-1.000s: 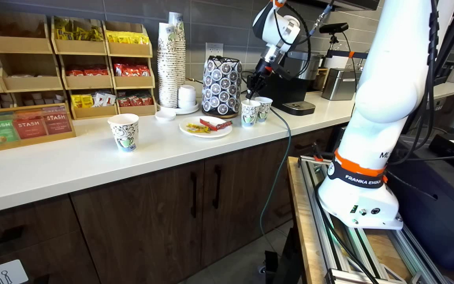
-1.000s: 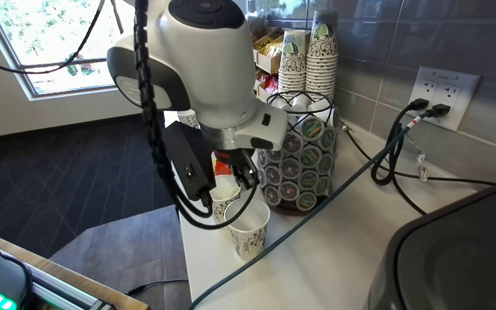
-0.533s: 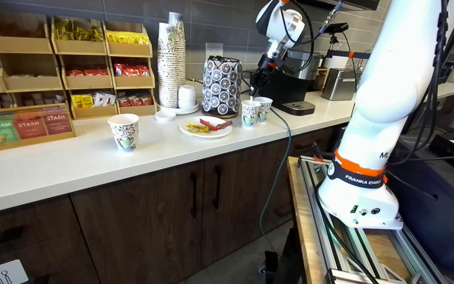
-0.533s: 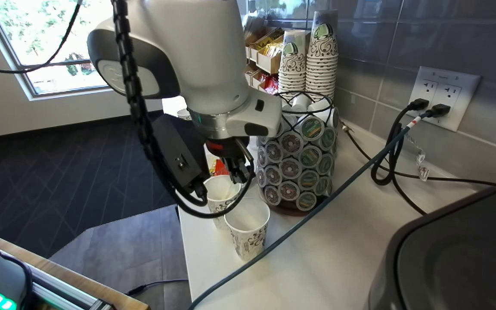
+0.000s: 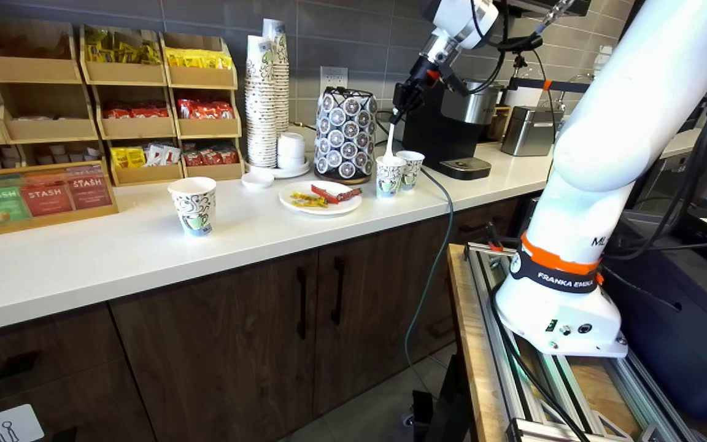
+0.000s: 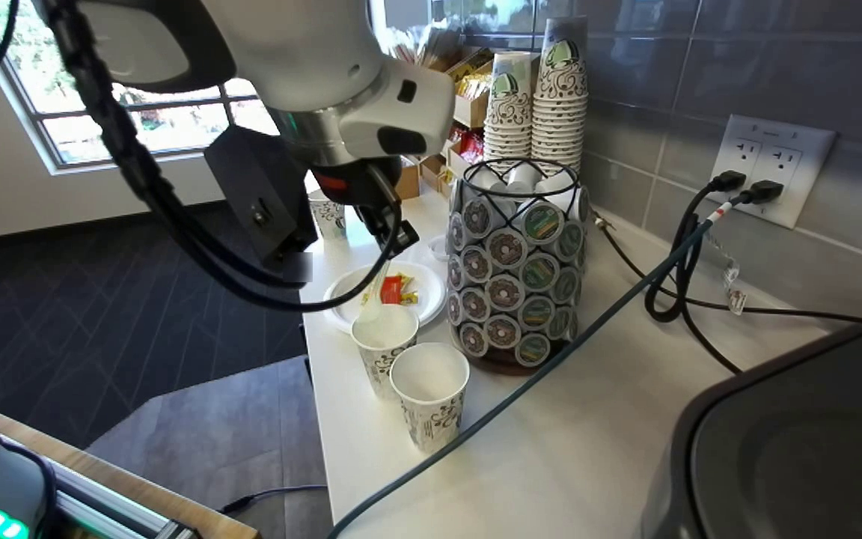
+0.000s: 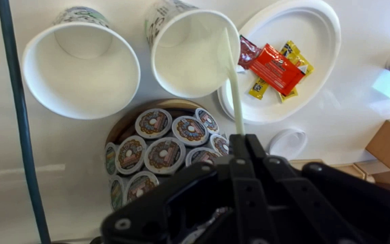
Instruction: Put the white spoon on the white plate
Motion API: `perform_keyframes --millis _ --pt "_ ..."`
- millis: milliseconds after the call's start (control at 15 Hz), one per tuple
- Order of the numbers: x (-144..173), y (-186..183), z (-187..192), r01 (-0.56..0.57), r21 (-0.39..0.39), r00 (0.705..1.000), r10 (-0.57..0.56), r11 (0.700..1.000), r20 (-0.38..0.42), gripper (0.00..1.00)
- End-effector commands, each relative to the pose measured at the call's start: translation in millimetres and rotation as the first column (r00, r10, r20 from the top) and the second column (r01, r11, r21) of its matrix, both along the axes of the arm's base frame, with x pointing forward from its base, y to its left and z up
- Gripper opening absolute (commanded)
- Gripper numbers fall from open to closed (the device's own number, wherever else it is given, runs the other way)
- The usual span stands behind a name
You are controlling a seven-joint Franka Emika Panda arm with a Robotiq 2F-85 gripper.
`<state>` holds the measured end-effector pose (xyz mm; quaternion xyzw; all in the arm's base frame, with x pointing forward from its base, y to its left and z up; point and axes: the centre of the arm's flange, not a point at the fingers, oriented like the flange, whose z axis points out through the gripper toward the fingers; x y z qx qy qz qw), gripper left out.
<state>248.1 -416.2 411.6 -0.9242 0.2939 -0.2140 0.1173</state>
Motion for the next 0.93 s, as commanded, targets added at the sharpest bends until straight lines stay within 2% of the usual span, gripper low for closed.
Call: perform_keyframes --millis 0,333,533,667,867 --pt "-15.7 27.4 26.7 0.043 0.038 0.997 -0.046 0.998 0.063 0.01" --pt "-17.0 55.2 38.5 0.133 0.123 0.981 -0.148 0.983 0.127 0.01" --pt "-12.7 69.2 17.8 0.260 0.197 0.955 -0.282 0.945 0.091 0.01" --pt "-12.4 74.6 0.0 0.343 0.208 0.925 -0.368 0.916 0.095 0.01" --pt "-10.7 89.3 -31.3 0.453 0.274 0.863 -0.495 0.848 0.103 0.01"
